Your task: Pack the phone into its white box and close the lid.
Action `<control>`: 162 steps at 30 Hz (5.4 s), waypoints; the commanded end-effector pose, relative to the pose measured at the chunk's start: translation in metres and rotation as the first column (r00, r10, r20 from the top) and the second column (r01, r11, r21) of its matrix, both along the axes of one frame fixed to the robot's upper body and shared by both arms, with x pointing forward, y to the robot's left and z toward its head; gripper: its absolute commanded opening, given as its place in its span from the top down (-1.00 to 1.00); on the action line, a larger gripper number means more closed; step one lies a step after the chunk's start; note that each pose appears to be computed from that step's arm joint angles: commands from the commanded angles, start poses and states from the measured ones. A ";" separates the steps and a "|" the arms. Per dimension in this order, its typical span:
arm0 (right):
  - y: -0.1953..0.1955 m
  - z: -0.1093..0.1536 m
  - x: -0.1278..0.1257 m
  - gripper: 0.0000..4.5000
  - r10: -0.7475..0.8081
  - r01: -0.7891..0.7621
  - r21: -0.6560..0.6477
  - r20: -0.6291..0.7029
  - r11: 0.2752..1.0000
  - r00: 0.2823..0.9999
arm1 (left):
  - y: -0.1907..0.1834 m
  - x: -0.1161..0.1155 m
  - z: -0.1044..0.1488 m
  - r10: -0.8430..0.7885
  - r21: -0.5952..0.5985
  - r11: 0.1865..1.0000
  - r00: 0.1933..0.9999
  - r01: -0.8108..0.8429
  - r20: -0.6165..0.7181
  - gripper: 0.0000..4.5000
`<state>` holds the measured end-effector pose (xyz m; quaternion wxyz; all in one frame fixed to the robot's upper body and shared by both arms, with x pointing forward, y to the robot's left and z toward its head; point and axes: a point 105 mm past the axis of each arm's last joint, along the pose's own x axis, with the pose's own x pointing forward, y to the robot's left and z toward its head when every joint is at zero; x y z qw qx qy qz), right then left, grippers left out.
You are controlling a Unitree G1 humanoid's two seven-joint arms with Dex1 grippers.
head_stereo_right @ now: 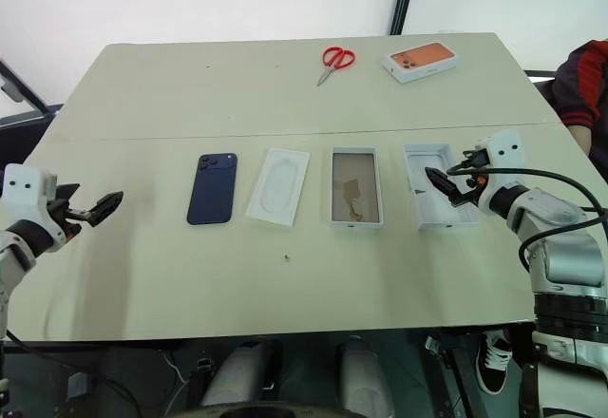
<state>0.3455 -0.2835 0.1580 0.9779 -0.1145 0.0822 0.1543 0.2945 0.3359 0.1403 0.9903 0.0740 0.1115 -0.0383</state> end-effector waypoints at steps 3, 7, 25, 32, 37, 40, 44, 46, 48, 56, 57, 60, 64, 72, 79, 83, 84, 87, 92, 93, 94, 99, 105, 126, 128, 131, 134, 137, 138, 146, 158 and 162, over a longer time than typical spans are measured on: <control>0.118 0.022 -0.020 -1.00 0.436 -0.429 -0.099 0.059 0.898 0.898 | -0.192 0.040 0.021 -0.406 -0.166 0.896 0.912 0.411 0.065 -0.98; 0.111 0.022 -0.018 -1.00 0.400 -0.393 -0.107 0.051 0.913 0.915 | -0.180 0.041 0.018 -0.362 -0.139 0.921 0.931 0.364 0.040 -0.98; 0.118 0.027 -0.016 -1.00 0.427 -0.418 -0.119 0.063 0.901 0.902 | -0.200 0.043 0.020 -0.370 -0.321 0.882 0.929 0.345 -0.016 -0.98; 0.122 0.029 -0.019 -1.00 0.445 -0.435 -0.123 0.064 0.892 0.893 | -0.226 0.047 0.021 -0.385 -0.399 0.863 0.915 0.310 -0.122 -0.98; 0.121 0.028 -0.023 -1.00 0.450 -0.441 -0.126 0.055 0.888 0.891 | -0.226 0.052 0.021 -0.364 -0.401 0.873 0.919 0.278 -0.153 -0.98; 0.122 0.028 -0.023 -1.00 0.452 -0.443 -0.127 0.054 0.888 0.890 | -0.223 0.054 0.017 -0.342 -0.365 0.895 0.921 0.257 -0.187 -0.98; 0.125 0.029 -0.024 -1.00 0.464 -0.455 -0.129 0.053 0.881 0.884 | -0.229 0.055 0.012 -0.358 -0.387 0.888 0.900 0.247 -0.249 -0.98; 0.127 0.030 -0.024 -1.00 0.474 -0.465 -0.128 0.055 0.876 0.879 | -0.234 0.055 0.007 -0.373 -0.390 0.887 0.882 0.247 -0.289 -0.98; 0.129 0.030 -0.024 -1.00 0.478 -0.469 -0.128 0.057 0.874 0.876 | -0.237 0.055 0.004 -0.383 -0.390 0.887 0.866 0.248 -0.321 -0.98; 0.131 0.030 -0.026 -1.00 0.484 -0.475 -0.128 0.058 0.871 0.873 | -0.247 0.056 -0.008 -0.412 -0.455 0.864 0.824 0.218 -0.388 -0.88; 0.131 0.029 -0.026 -1.00 0.484 -0.475 -0.127 0.058 0.871 0.873 | -0.247 0.057 -0.009 -0.411 -0.458 0.863 0.823 0.213 -0.392 -0.76; 0.131 0.029 -0.028 -1.00 0.484 -0.475 -0.126 0.057 0.871 0.873 | -0.245 0.058 -0.013 -0.390 -0.455 0.870 0.831 0.190 -0.398 -0.20; 0.131 0.028 -0.029 -1.00 0.484 -0.475 -0.125 0.056 0.871 0.873 | -0.241 0.060 -0.015 -0.357 -0.447 0.880 0.845 0.161 -0.399 0.69; 0.129 0.028 -0.031 -1.00 0.486 -0.476 -0.132 0.052 0.869 0.872 | -0.222 0.071 0.004 -0.290 -0.503 0.857 0.909 0.109 -0.298 0.98; 0.109 0.033 -0.026 -1.00 0.439 -0.425 -0.174 0.050 0.888 0.897 | -0.241 0.064 0.044 -0.431 -0.754 0.627 0.893 0.196 -0.127 0.98; 0.099 0.034 -0.024 -1.00 0.416 -0.401 -0.190 0.045 0.896 0.908 | -0.267 0.058 0.055 -0.503 -0.807 0.541 0.860 0.238 -0.084 0.98; 0.096 0.034 -0.024 -1.00 0.408 -0.393 -0.194 0.044 0.899 0.912 | -0.279 0.055 0.057 -0.529 -0.814 0.522 0.846 0.256 -0.073 0.98; 0.089 0.034 -0.023 -1.00 0.389 -0.373 -0.206 0.042 0.905 0.920 | -0.308 0.048 0.057 -0.587 -0.822 0.497 0.806 0.279 -0.081 0.98; 0.079 0.035 -0.023 -1.00 0.365 -0.349 -0.218 0.041 0.912 0.930 | -0.337 0.045 0.039 -0.609 -0.806 0.544 0.770 0.235 -0.187 0.98; 0.077 0.035 -0.024 -1.00 0.364 -0.348 -0.220 0.036 0.911 0.931 | -0.344 0.045 0.038 -0.621 -0.809 0.539 0.760 0.234 -0.194 0.98; 0.076 0.034 -0.025 -1.00 0.366 -0.351 -0.223 0.027 0.909 0.930 | -0.350 0.044 0.036 -0.634 -0.813 0.531 0.748 0.237 -0.196 0.98; 0.073 0.027 -0.035 -1.00 0.388 -0.382 -0.229 -0.024 0.895 0.922 | -0.368 0.042 0.037 -0.665 -0.823 0.508 0.723 0.254 -0.187 0.98; 0.069 0.021 -0.038 -1.00 0.381 -0.381 -0.221 -0.044 0.898 0.924 | -0.378 0.041 0.040 -0.701 -0.842 0.465 0.694 0.274 -0.162 0.98; 0.074 0.015 -0.038 -1.00 0.380 -0.381 -0.198 -0.044 0.903 0.924 | -0.409 0.035 0.017 -0.780 -0.861 0.437 0.586 0.261 -0.219 0.98; 0.075 0.015 -0.038 -1.00 0.381 -0.381 -0.197 -0.043 0.903 0.924 | -0.410 0.034 0.017 -0.788 -0.863 0.431 0.576 0.265 -0.217 0.71; 0.076 0.015 -0.039 -1.00 0.382 -0.383 -0.197 -0.042 0.903 0.923 | -0.407 0.031 0.016 -0.795 -0.858 0.432 0.567 0.280 -0.215 0.15; 0.078 0.015 -0.038 -1.00 0.386 -0.386 -0.197 -0.039 0.901 0.921 | -0.400 0.030 0.016 -0.796 -0.852 0.435 0.567 0.291 -0.212 -0.53; 0.081 0.017 -0.034 -1.00 0.386 -0.384 -0.203 -0.030 0.901 0.922 | -0.382 0.029 0.018 -0.791 -0.847 0.434 0.579 0.307 -0.195 -0.95; 0.082 0.018 -0.031 -1.00 0.384 -0.381 -0.206 -0.026 0.902 0.923 | -0.370 0.030 0.018 -0.780 -0.836 0.445 0.597 0.320 -0.187 -0.95; 0.112 0.016 -0.011 0.28 0.445 -0.448 -0.234 -0.069 0.863 0.893 | -0.285 0.044 0.028 -0.610 -0.410 0.733 0.791 0.543 -0.044 -0.98; 0.131 -0.015 0.033 0.98 0.408 -0.432 -0.450 -0.155 0.781 0.900 | -0.233 0.006 0.013 -0.773 -0.044 0.635 0.634 0.772 -0.020 -0.98; 0.135 -0.018 0.046 0.98 0.389 -0.411 -0.457 -0.147 0.789 0.909 | -0.225 -0.002 0.008 -0.800 -0.022 0.599 0.598 0.800 -0.044 -0.98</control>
